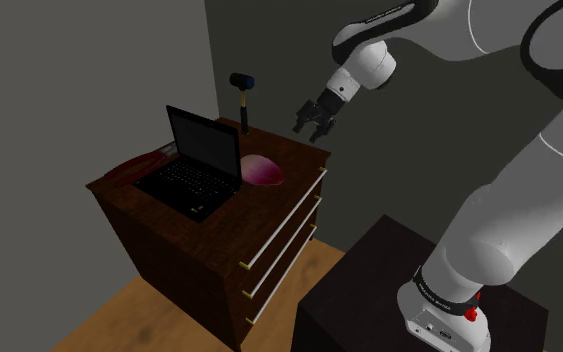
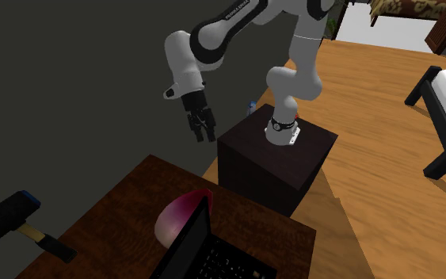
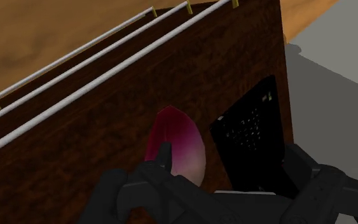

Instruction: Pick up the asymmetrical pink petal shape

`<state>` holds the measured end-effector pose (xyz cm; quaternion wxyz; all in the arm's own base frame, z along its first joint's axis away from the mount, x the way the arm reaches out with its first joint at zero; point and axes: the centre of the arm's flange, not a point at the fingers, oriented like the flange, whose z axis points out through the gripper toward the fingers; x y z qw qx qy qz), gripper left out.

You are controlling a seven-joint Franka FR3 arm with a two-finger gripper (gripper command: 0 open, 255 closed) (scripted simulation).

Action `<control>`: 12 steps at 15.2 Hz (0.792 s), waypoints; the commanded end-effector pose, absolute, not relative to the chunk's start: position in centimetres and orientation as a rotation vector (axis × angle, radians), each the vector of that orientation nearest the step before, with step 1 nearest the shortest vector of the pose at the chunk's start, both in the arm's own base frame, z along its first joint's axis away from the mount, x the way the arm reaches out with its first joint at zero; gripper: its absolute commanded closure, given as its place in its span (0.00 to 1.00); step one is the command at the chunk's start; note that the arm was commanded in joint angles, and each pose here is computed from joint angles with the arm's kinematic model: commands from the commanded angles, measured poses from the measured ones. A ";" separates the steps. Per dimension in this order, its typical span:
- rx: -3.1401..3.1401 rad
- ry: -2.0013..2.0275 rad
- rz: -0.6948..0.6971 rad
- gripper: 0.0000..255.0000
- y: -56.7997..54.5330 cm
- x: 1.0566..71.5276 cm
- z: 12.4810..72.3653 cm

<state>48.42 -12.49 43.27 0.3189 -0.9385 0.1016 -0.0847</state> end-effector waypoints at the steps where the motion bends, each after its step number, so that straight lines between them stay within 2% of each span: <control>1: -2.404 0.304 -0.215 0.00 -13.7 49.8 40.3; 12: -2.063 0.468 -0.153 0.00 -16.7 56.6 24.5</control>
